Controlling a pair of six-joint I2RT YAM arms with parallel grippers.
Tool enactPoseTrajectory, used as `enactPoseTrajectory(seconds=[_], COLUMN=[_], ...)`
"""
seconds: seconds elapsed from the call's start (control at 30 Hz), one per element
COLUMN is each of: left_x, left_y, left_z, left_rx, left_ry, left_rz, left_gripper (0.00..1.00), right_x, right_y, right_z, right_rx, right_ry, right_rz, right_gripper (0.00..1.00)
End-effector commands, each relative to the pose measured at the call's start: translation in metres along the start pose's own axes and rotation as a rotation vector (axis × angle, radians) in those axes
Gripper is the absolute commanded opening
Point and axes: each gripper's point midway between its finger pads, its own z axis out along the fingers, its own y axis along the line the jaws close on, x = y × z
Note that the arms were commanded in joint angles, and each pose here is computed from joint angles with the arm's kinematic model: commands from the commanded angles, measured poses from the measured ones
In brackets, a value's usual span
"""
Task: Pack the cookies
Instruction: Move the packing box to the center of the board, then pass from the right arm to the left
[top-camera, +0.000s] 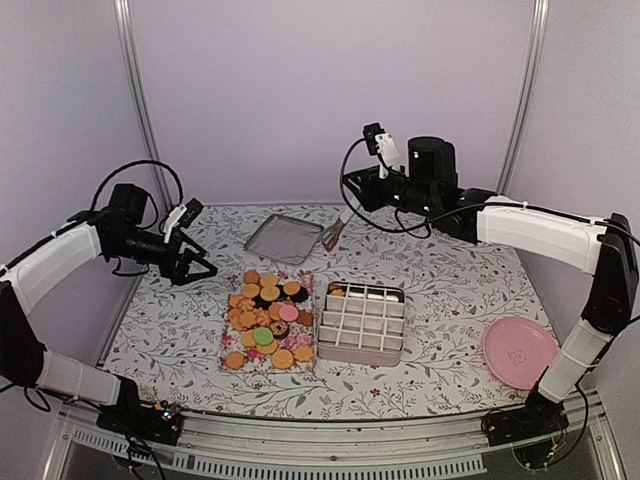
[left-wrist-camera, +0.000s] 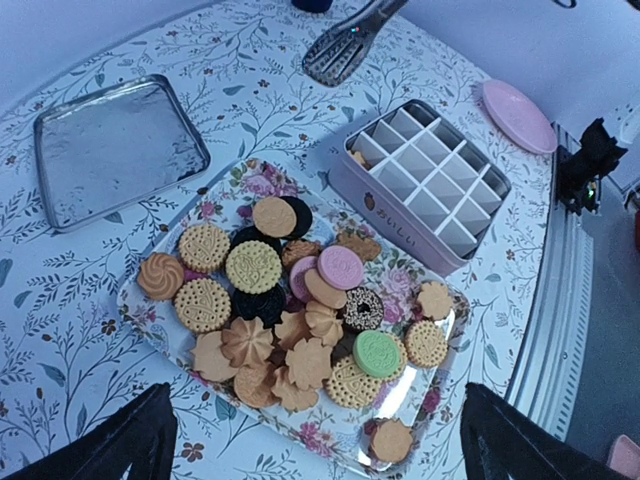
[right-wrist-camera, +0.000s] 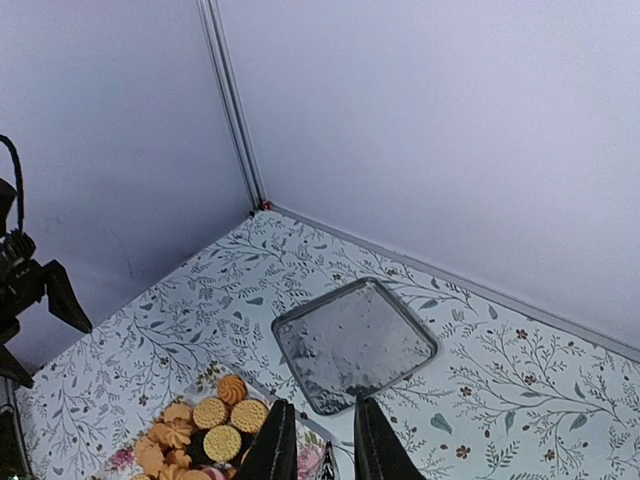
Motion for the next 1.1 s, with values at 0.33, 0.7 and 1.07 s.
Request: enactPoseTrajectory(seconds=[0.33,0.7,1.07], left_x=[0.004,0.035,0.071], left_y=[-0.043,-0.045,-0.034], left_z=[0.017,0.068,0.095], left_rx=[0.184,0.202,0.162], left_ry=[-0.011,0.145,0.254], left_rz=[0.049,0.106,0.145], left_gripper=[0.99,0.99,0.99], right_x=[0.001,0.035,0.084], right_y=[0.105,0.112,0.109], right_z=[0.018,0.035,0.058], right_rx=[-0.381,-0.425,-0.383], right_ry=[-0.060,0.005,0.131], right_rz=[0.290,0.447,0.620], right_gripper=[0.00,0.05,0.26])
